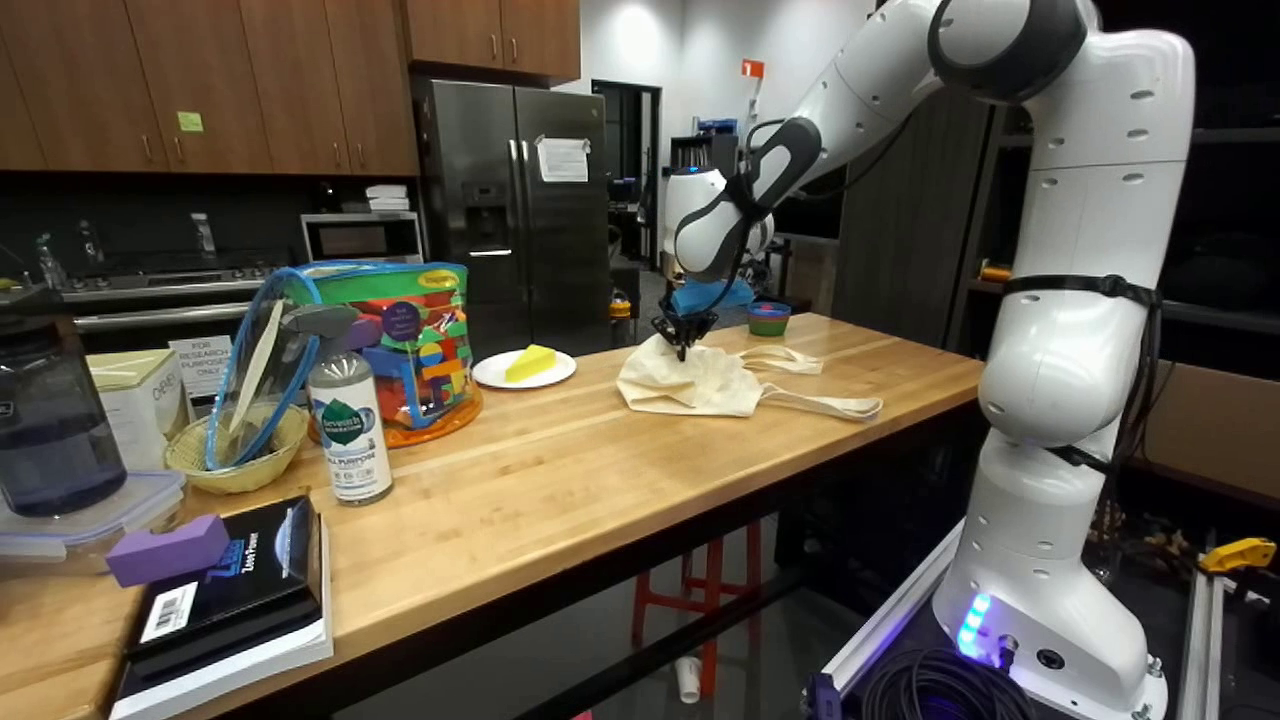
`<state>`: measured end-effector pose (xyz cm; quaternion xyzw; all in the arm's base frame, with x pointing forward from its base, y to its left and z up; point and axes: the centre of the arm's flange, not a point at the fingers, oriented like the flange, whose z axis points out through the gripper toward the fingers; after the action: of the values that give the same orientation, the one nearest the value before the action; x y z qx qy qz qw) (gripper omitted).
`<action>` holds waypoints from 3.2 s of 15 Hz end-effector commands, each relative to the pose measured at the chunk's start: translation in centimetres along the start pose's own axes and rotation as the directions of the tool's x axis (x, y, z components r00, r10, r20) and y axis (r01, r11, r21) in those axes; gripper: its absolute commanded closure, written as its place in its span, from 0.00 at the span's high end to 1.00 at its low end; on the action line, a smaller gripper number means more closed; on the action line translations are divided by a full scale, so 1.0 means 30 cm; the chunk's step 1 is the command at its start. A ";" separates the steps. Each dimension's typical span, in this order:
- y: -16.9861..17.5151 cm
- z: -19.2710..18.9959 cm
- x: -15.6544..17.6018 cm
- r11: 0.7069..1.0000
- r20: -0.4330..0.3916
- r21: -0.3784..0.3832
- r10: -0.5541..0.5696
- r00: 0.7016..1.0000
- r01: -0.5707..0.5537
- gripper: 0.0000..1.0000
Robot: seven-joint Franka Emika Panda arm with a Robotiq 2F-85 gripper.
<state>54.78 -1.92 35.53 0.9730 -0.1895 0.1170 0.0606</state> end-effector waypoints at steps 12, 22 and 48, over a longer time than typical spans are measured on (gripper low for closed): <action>0.294 0.201 0.210 0.988 0.079 0.003 0.154 0.985 -0.155 0.01; -0.058 0.030 0.118 0.994 0.000 0.060 -0.086 0.996 0.086 0.01; -0.588 -0.170 -0.426 0.864 -0.062 0.071 -0.495 0.867 0.498 0.01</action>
<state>51.62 17.98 35.48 0.9886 0.0681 0.1240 0.0512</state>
